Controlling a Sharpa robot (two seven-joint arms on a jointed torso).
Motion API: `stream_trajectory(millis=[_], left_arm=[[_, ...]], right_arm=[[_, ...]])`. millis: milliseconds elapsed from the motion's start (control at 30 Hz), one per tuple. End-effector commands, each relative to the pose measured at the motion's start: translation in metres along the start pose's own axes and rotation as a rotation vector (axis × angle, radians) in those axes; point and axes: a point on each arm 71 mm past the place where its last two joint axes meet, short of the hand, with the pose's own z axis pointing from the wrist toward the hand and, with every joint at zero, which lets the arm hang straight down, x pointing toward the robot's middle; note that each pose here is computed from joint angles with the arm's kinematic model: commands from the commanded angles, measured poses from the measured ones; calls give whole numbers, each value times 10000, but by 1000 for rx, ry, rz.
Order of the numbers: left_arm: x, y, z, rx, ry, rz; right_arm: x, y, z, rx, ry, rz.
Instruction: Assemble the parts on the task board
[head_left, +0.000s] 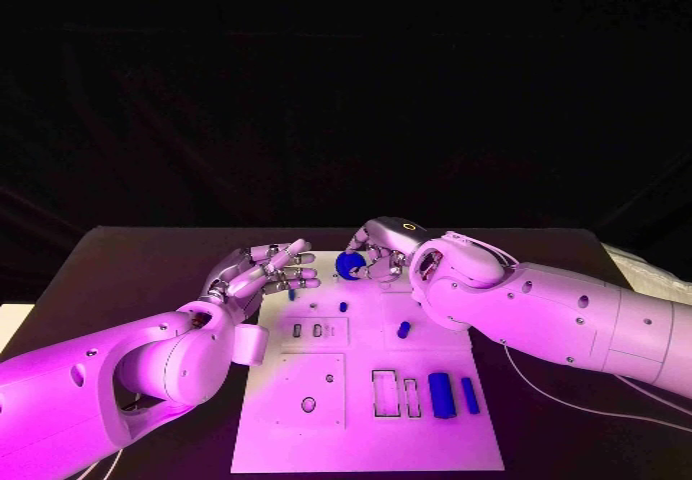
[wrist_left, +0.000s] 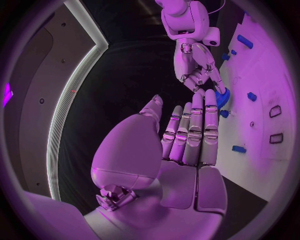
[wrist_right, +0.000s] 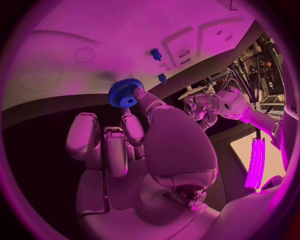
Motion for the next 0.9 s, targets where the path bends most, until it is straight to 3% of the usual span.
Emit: stream_trajectory(millis=[33, 367, 900], left_arm=[[25, -8, 6, 8, 21, -10], [34, -4, 15, 8, 23, -11], [35, -3, 18, 9, 22, -11]], right_arm=[[49, 34, 40, 5, 7, -47], [251, 142, 122, -10, 36, -65], [323, 186, 163, -19, 63, -70]])
